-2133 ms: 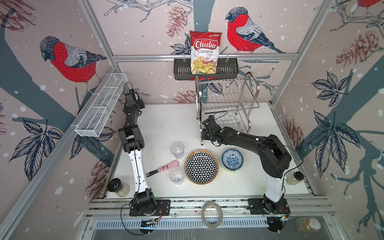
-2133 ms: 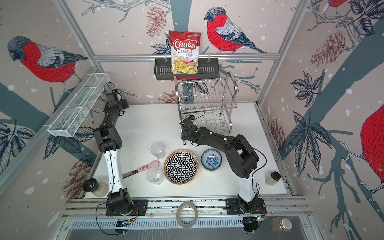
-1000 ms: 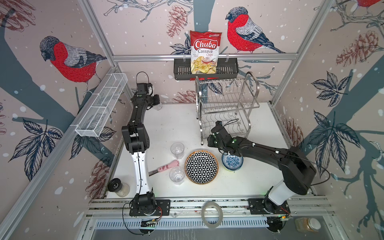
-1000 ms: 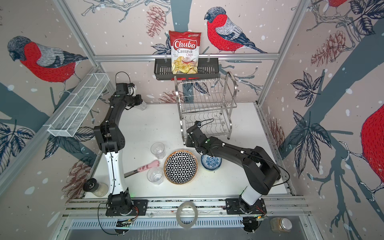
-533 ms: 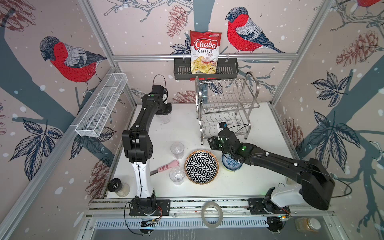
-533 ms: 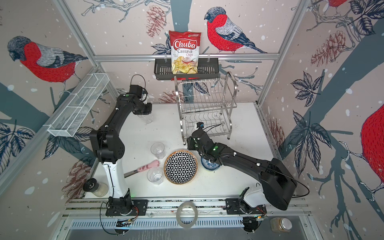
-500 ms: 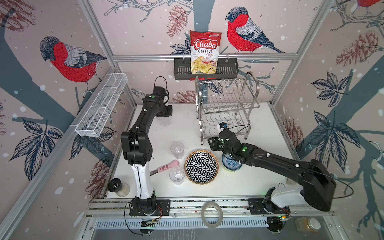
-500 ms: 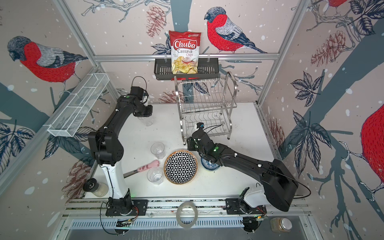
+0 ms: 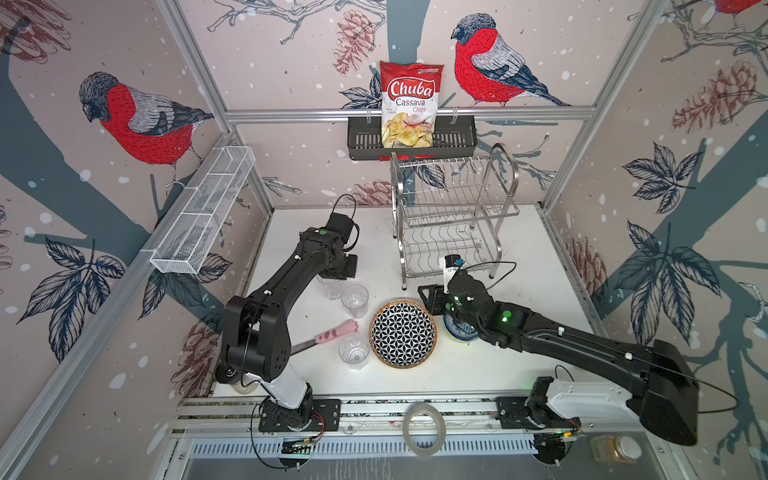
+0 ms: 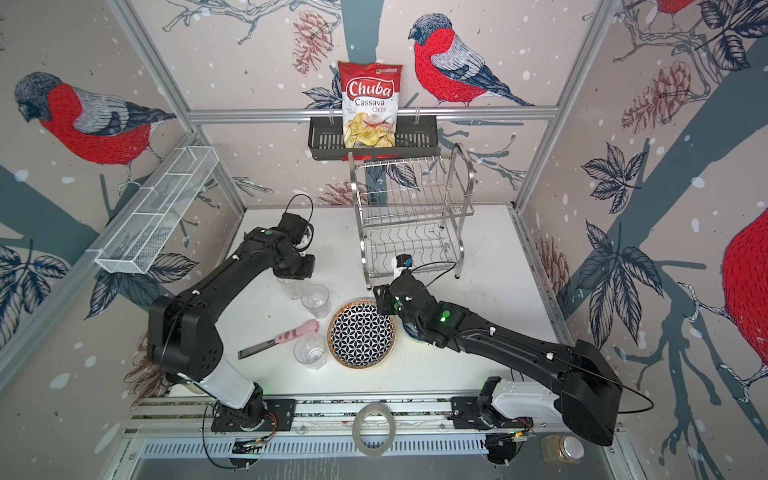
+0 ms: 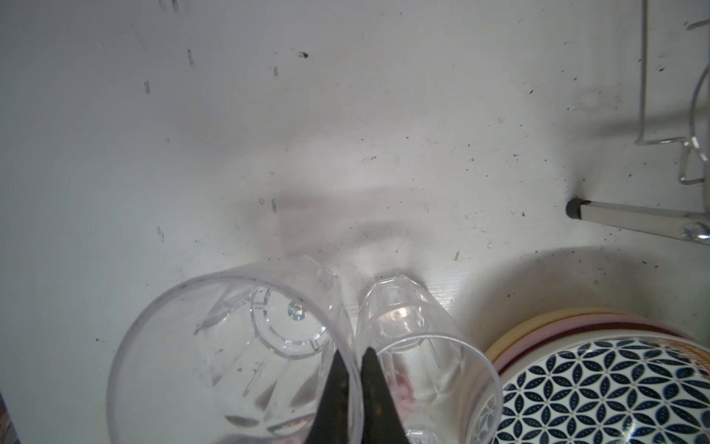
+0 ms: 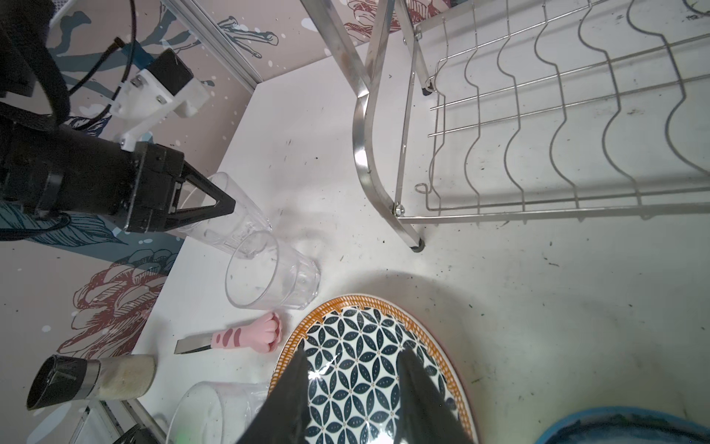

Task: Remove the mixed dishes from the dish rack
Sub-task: 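Lower the clear glass onto the table and open the left gripper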

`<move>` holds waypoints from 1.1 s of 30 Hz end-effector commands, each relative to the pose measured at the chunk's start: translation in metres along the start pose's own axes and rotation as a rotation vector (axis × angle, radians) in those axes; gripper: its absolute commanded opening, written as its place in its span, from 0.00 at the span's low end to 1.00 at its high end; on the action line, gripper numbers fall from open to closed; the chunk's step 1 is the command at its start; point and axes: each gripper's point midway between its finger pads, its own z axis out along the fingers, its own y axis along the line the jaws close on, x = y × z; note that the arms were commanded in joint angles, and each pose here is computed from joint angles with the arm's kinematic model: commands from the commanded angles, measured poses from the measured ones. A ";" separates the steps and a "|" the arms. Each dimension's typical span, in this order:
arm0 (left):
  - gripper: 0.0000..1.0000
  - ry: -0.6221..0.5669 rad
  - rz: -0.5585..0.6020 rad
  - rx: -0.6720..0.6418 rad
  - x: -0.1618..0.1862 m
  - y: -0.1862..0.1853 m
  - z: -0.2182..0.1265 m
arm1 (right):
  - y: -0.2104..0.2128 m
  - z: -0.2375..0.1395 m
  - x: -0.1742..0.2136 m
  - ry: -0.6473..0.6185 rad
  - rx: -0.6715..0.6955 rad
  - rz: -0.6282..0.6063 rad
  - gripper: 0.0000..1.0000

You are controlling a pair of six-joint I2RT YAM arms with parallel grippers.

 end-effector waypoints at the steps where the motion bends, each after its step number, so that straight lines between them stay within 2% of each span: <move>1: 0.00 0.010 -0.025 -0.053 0.011 0.009 -0.003 | -0.002 -0.005 -0.003 -0.033 0.018 0.017 0.41; 6: 0.00 0.004 -0.049 -0.058 0.025 0.012 0.001 | -0.003 -0.010 -0.003 -0.046 0.027 0.013 0.41; 20: 0.00 -0.098 -0.140 0.009 0.024 0.004 0.017 | -0.007 -0.021 -0.010 -0.086 0.044 0.015 0.43; 25: 0.01 -0.080 -0.151 -0.004 0.032 0.007 0.029 | -0.007 -0.024 -0.012 -0.093 0.044 0.021 0.44; 30: 0.14 -0.090 -0.164 -0.013 0.034 0.010 0.032 | -0.010 -0.027 -0.012 -0.103 0.058 0.020 0.44; 33: 0.28 -0.106 -0.170 -0.010 0.032 0.009 0.026 | -0.012 -0.028 -0.013 -0.105 0.069 0.015 0.45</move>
